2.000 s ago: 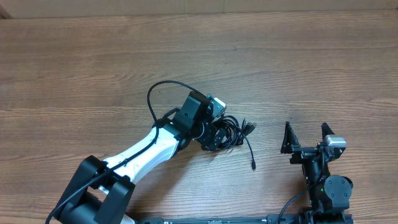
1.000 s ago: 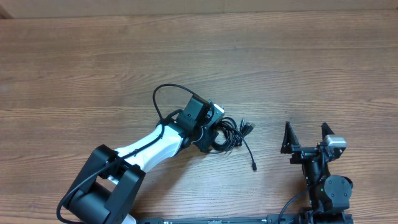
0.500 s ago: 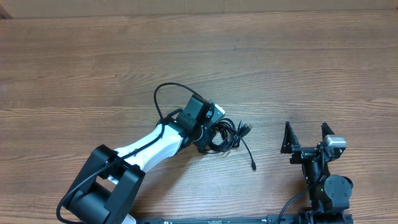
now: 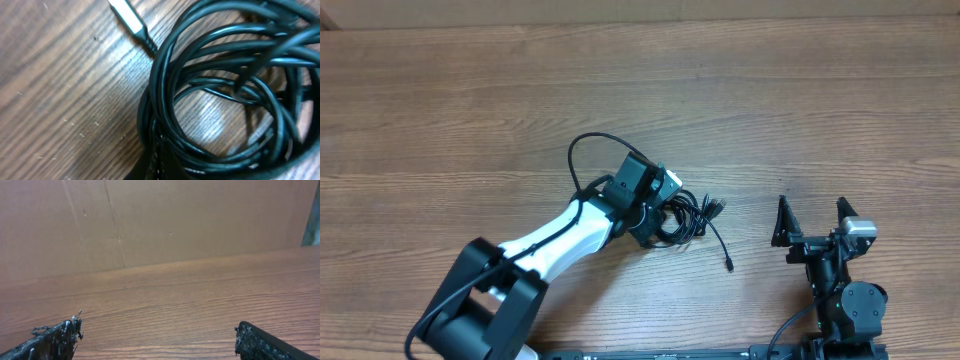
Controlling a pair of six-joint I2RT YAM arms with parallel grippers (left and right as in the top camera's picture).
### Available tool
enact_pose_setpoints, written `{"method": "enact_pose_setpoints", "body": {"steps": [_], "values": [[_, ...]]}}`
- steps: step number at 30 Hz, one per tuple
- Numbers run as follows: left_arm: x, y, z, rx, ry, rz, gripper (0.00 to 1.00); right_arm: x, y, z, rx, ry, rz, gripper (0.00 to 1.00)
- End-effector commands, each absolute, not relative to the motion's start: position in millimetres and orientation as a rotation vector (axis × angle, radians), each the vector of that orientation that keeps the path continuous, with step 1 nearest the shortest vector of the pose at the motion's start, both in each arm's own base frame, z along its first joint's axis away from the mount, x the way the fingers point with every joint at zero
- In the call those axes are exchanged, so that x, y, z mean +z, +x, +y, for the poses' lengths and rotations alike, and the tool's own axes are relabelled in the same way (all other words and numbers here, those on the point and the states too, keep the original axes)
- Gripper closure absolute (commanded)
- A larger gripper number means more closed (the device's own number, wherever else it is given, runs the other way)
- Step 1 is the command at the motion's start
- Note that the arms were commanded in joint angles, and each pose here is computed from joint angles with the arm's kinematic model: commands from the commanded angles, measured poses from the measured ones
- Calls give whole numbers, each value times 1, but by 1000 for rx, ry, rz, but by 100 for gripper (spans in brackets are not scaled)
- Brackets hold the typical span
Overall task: Untangle cables
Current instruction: 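Close the left gripper on the cable loops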
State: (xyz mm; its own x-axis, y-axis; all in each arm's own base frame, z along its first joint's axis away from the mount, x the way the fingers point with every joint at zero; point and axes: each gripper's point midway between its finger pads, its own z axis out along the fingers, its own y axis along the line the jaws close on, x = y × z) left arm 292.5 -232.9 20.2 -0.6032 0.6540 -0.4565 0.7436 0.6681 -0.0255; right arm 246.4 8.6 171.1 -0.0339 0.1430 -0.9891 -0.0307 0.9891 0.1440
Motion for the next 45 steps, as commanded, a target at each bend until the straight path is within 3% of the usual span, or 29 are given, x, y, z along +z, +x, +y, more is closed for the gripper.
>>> {"method": "enact_pose_setpoints", "body": {"steps": [1, 9, 16, 21, 24, 27, 30, 45], "values": [[59, 300, -242, -294, 1165, 2317, 96, 170, 246, 8, 137, 96, 1591, 0], [80, 298, -240, -273, 1219, 2237, 95, 170, 246, 8, 137, 96, 1591, 0], [79, 298, -239, -269, 1219, 2240, 69, 170, 246, 8, 137, 96, 1591, 0], [68, 302, -232, -223, 1209, 2278, 62, 170, 246, 8, 137, 96, 1591, 0], [57, 302, -230, -235, 1209, 2312, 32, 170, 246, 8, 137, 96, 1591, 0], [44, 300, -229, -235, 1224, 2344, 26, 170, 246, 8, 137, 96, 1591, 0], [37, 299, -232, -260, 1236, 2355, 0, 170, 246, 8, 137, 96, 1591, 0], [38, 289, -247, -394, 1270, 2331, 0, 170, 246, 8, 137, 96, 1591, 0]]}}
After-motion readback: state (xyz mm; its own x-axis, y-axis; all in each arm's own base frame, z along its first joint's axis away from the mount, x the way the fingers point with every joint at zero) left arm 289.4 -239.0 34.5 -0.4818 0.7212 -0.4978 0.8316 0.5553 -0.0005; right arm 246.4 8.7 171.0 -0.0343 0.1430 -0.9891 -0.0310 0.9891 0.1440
